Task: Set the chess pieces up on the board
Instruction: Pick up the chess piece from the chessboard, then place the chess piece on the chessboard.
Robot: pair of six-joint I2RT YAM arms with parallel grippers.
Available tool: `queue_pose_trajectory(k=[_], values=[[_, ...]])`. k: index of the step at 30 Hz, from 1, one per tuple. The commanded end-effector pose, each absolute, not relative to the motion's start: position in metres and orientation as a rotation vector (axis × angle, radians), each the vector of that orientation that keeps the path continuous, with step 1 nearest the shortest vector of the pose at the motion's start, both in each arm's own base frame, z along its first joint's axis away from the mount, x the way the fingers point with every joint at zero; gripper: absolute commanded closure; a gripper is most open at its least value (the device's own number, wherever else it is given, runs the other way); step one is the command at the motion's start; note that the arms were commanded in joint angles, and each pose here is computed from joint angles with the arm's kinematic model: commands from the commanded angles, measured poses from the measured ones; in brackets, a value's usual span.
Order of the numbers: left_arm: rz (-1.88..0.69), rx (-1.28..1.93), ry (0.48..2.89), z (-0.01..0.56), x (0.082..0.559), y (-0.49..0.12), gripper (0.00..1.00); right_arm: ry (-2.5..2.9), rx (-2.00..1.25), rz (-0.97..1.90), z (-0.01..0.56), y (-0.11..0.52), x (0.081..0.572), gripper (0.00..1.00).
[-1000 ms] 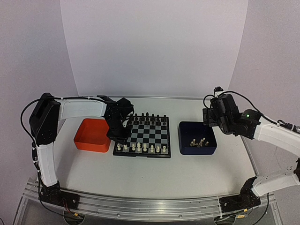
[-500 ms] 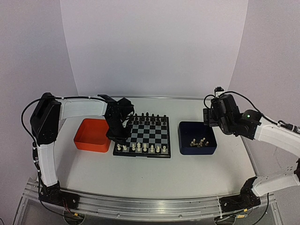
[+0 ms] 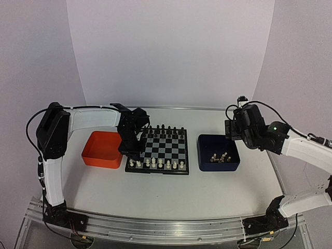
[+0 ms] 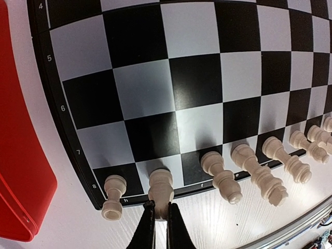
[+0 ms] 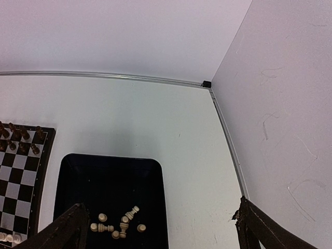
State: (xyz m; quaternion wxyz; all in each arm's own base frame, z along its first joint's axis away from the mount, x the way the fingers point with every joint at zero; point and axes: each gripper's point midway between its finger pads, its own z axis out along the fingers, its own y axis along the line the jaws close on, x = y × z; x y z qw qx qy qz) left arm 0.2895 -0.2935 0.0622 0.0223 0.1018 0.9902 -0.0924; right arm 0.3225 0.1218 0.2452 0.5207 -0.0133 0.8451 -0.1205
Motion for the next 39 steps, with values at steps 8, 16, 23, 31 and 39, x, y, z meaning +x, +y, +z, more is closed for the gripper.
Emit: queue_pose_trajectory(k=[8, 16, 23, 31, 39], values=[[-0.271, 0.49, 2.816, 0.136, 0.323, -0.303, 1.0, 2.079, -0.264, -0.096, 0.243, 0.167, 0.327, 0.05], [-0.7, 1.038, 2.237, 0.24, 0.3, -0.349, 1.0, 2.038, -0.919, 0.544, 0.242, 0.282, 0.277, 0.07], [-1.074, 1.452, 1.567, 0.326, 0.221, -0.376, 1.0, 1.884, -1.211, 1.022, 0.269, 0.344, 0.235, 0.08], [-1.112, 1.546, 1.4, 0.339, 0.206, -0.382, 1.0, 1.789, -1.294, 1.313, 0.298, 0.384, 0.231, 0.14], [-1.098, 1.566, 1.356, 0.342, 0.204, -0.384, 1.0, 1.728, -1.351, 1.507, 0.313, 0.397, 0.215, 0.3]])
